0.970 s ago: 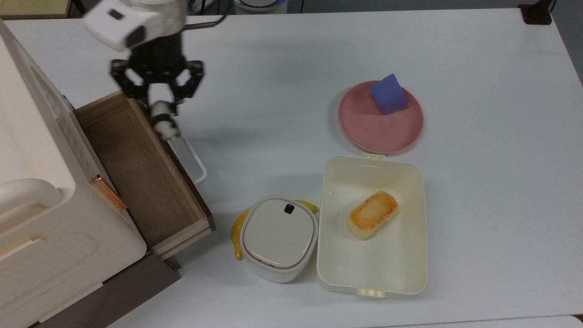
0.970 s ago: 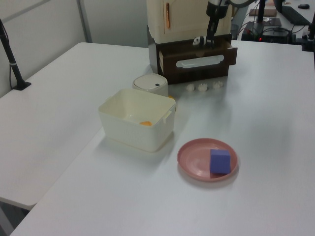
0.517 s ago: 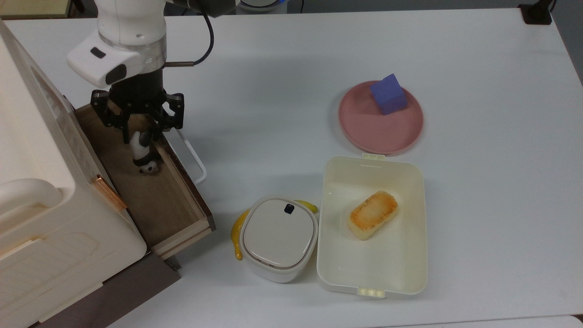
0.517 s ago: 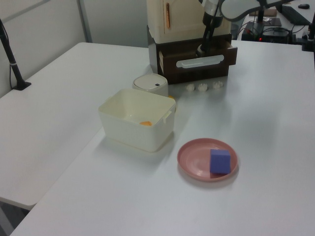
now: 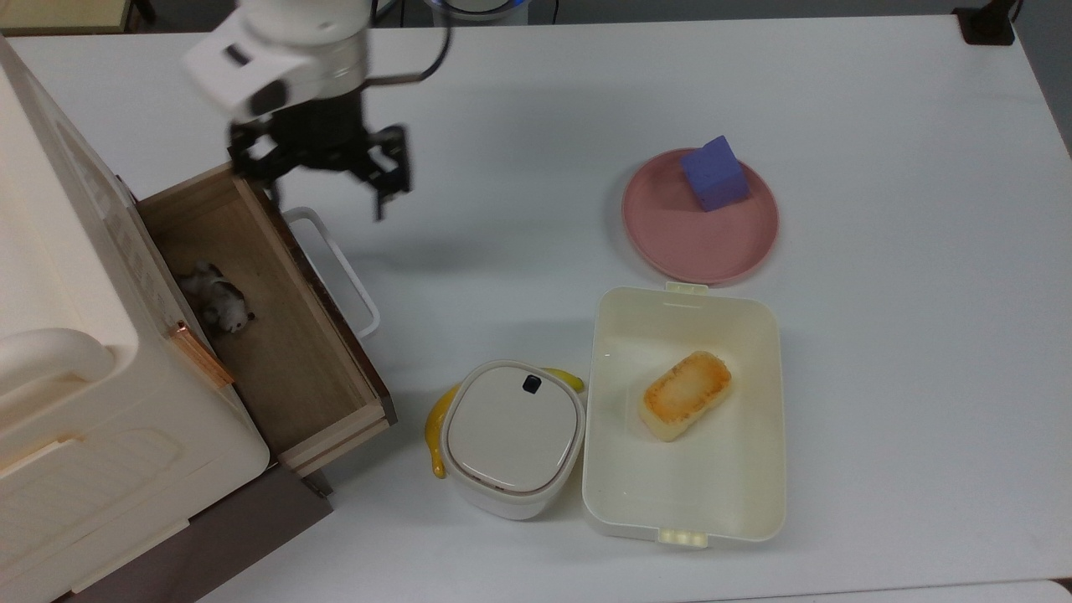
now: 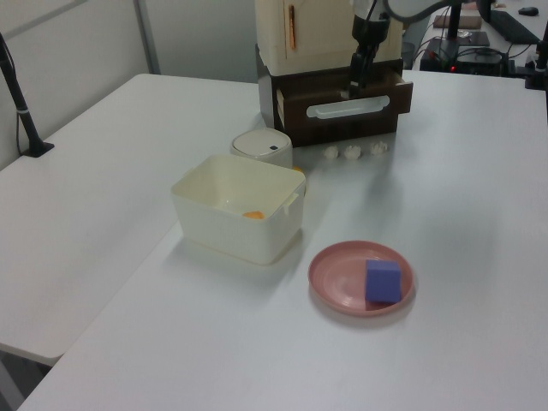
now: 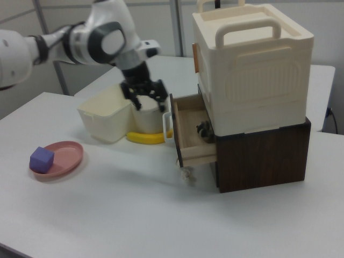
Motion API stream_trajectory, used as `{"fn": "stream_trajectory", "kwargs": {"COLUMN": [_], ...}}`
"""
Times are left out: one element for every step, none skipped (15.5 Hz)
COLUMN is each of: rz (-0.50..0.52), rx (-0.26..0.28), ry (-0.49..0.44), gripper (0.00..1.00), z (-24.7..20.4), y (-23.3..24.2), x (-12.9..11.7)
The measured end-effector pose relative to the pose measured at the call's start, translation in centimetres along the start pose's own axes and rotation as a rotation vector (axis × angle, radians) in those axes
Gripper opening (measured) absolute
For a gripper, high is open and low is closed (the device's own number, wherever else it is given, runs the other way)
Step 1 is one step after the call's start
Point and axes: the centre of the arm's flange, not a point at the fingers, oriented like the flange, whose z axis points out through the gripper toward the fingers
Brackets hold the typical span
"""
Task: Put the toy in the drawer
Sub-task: 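Open the gripper to release the figurine and raise away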
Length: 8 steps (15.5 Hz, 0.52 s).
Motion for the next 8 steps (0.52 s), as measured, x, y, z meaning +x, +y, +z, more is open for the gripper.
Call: {"fn": "stream_trajectory", "kwargs": {"rz": [0.004, 0.016, 0.035, 0.058, 0.080, 0.098, 0.107, 0.114], "rx": [0.013, 0.023, 0.027, 0.030, 0.032, 0.033, 0.034, 0.034], "ry": [-0.042, -0.082, -0.108, -0.125, -0.138, -0.146, -0.151, -0.153], "gripper": [1.00, 1.00, 1.00, 1.00, 1.00, 1.00, 1.00, 1.00], "z": [-0.8, -1.7, -2.3, -2.8, -3.2, -3.4, -3.6, -3.7], "y": [-1.5, -2.8, -3.8, -4.7, -5.6, -6.3, -6.9, -7.1], "x": [-0.7, -1.5, -2.1, -2.6, -3.1, -3.5, -3.9, -4.1]}}
